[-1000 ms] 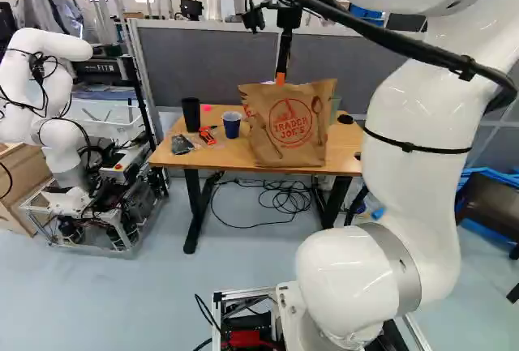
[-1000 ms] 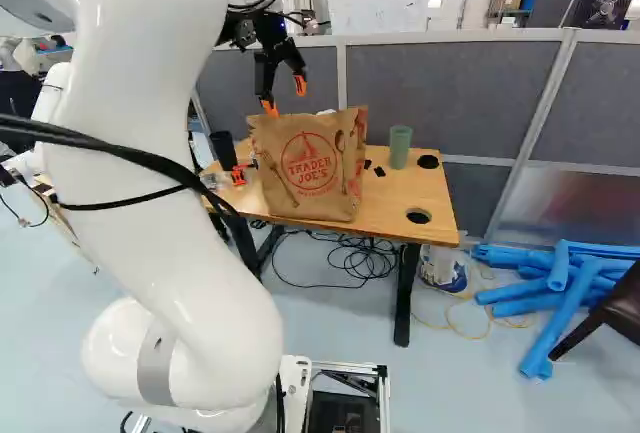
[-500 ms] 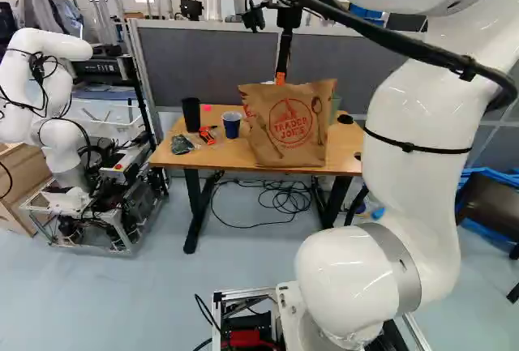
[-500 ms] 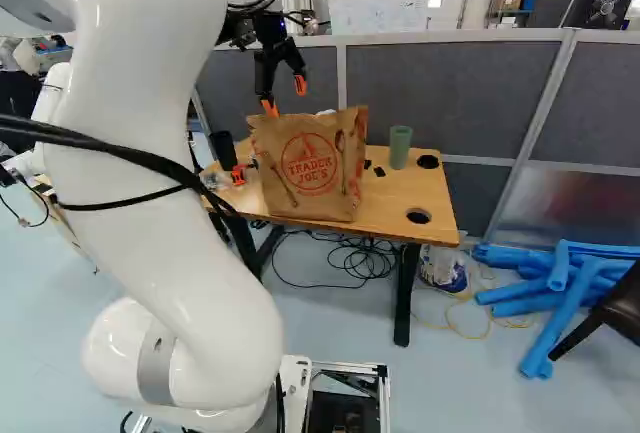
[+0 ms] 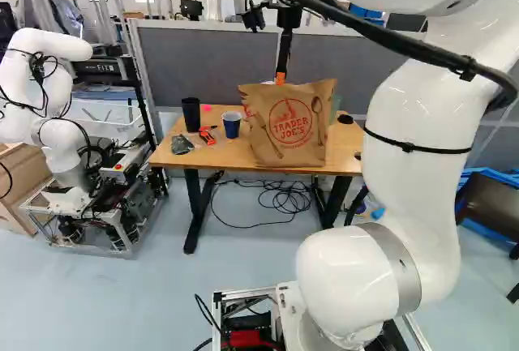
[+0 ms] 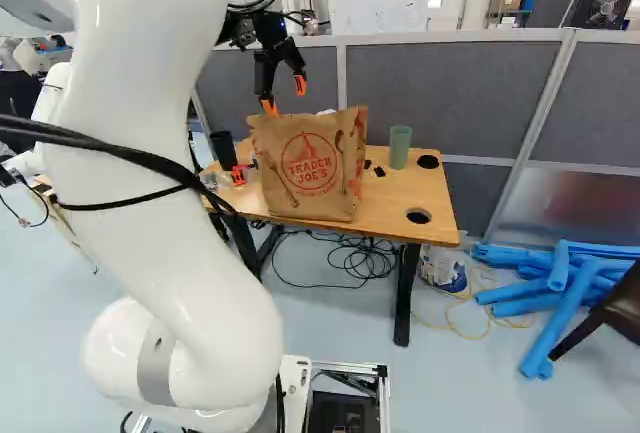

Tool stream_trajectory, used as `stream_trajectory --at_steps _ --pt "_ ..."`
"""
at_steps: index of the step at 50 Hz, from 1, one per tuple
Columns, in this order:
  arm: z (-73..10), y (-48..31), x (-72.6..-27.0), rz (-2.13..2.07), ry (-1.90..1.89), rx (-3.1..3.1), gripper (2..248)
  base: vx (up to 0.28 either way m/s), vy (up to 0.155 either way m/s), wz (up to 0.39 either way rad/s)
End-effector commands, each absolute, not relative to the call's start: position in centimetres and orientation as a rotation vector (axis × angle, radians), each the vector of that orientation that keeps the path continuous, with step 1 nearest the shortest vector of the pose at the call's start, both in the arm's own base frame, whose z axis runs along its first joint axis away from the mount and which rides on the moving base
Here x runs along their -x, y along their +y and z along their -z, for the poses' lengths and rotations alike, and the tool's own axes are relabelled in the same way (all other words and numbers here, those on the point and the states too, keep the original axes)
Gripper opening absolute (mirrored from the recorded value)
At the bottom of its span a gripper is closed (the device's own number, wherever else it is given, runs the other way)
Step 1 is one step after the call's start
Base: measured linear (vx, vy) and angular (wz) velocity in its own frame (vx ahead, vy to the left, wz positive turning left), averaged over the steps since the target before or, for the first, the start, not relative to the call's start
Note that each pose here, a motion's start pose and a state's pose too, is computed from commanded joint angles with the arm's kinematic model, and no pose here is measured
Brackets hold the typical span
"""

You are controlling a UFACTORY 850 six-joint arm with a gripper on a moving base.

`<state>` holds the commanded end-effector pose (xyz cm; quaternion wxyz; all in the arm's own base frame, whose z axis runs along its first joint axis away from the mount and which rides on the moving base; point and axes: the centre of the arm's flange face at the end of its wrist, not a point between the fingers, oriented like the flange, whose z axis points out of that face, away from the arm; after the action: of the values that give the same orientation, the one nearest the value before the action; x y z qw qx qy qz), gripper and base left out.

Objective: Pick up the bag on the ground and place it on the table

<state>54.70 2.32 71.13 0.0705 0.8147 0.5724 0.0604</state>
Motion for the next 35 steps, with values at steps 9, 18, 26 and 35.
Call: stream_trajectory --at_steps 9,18,26,35 --pt "-71.13 2.32 -54.7 -0.182 1.722 -2.451 247 -0.008 0.0 0.0" --pt "-71.13 2.32 -54.7 -0.182 1.722 -2.451 247 -0.069 0.002 0.008" --pt "-71.13 2.32 -54.7 -0.182 1.722 -2.451 247 -0.089 0.0 0.006" --pt "-71.13 2.32 -54.7 -0.182 1.722 -2.451 247 -0.099 0.004 0.012"
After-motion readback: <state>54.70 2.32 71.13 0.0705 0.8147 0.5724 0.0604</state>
